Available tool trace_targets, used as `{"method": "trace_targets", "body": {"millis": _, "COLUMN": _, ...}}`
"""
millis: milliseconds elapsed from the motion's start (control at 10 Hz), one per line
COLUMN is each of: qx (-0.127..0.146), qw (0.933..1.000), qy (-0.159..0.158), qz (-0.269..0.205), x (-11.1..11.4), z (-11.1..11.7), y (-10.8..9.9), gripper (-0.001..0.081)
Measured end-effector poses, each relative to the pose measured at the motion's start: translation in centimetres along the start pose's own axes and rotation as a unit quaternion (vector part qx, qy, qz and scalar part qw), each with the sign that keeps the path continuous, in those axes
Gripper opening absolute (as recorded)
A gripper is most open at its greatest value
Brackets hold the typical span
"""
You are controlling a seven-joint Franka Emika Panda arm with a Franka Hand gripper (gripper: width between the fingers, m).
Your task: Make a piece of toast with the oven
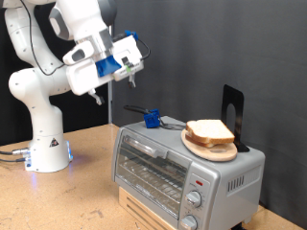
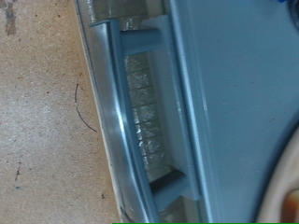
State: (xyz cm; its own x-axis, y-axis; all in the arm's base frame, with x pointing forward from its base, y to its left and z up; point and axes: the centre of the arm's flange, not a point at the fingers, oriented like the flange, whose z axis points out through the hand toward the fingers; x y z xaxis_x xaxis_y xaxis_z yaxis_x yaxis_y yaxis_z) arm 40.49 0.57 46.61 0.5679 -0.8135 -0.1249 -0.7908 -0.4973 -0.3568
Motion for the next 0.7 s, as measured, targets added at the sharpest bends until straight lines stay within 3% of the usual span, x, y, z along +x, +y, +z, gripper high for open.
{"method": "trace_targets", "body": {"millis": 700, "qx": -0.037, "qw": 0.9982, "qy": 0.044, "qz": 0.016, "x": 0.0, "z": 8.5, "y": 1.1, "gripper": 0.0808}}
